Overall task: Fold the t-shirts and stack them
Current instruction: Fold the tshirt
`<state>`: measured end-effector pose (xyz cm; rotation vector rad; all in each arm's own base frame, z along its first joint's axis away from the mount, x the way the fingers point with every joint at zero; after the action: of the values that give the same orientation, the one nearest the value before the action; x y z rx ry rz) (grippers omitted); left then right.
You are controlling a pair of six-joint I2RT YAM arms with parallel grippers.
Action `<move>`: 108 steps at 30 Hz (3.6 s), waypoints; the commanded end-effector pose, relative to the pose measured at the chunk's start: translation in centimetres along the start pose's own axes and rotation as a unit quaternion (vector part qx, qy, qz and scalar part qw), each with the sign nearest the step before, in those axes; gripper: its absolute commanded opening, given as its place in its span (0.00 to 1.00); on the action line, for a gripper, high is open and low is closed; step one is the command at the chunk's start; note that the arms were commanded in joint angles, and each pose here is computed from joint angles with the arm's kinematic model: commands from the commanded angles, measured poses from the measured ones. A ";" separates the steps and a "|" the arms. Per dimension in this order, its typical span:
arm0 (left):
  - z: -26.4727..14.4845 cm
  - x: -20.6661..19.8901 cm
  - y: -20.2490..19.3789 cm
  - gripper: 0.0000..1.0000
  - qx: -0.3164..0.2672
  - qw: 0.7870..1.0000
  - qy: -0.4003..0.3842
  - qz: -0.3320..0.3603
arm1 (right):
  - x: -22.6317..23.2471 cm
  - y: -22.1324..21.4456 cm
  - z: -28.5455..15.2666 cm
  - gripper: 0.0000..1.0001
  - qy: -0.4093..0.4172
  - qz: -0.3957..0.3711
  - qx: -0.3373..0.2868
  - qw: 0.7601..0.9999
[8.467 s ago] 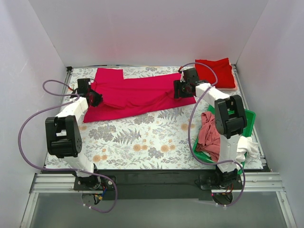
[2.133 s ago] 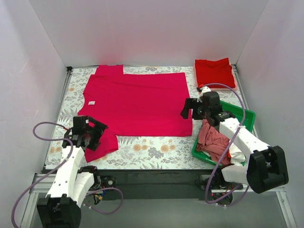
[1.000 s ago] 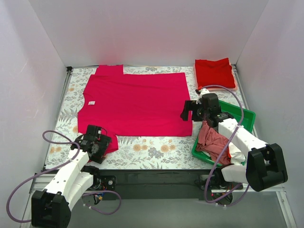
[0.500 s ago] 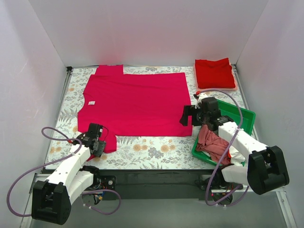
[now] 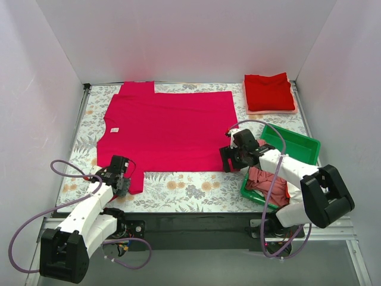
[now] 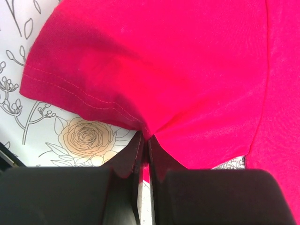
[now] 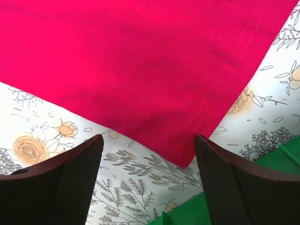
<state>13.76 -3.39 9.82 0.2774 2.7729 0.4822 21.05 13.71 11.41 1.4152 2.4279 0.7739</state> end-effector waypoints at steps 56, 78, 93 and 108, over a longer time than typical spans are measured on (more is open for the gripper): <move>-5.5 -15.8 4.9 0.00 -0.091 0.979 -0.173 -0.056 | -1.9 10.5 -0.1 0.01 -0.060 0.029 0.019 0.998; -3.6 -24.8 7.6 0.00 -0.130 0.961 -0.241 0.035 | -4.6 15.7 1.0 0.01 -0.044 0.047 -0.005 0.998; 1.3 -29.0 7.1 0.01 -0.093 0.958 -0.238 0.131 | -6.3 16.4 2.6 0.01 -0.051 0.066 0.002 0.997; 5.6 -34.9 10.1 0.94 -0.122 0.948 -0.173 0.240 | -9.6 19.3 2.0 0.72 -0.079 0.069 -0.023 0.994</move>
<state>48.93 -2.89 13.55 0.9125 2.2683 0.6886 40.32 14.15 16.07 1.6549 2.2616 0.6448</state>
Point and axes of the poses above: each gripper's point midway between its finger pads, its own z axis out along the fingers, its own x axis along the line the jaws close on, y = z × x, the point moved 9 cm from there along -z, back along the fingers, and after that the axes turned 8 degrees about -z, right-handed, at the moved point
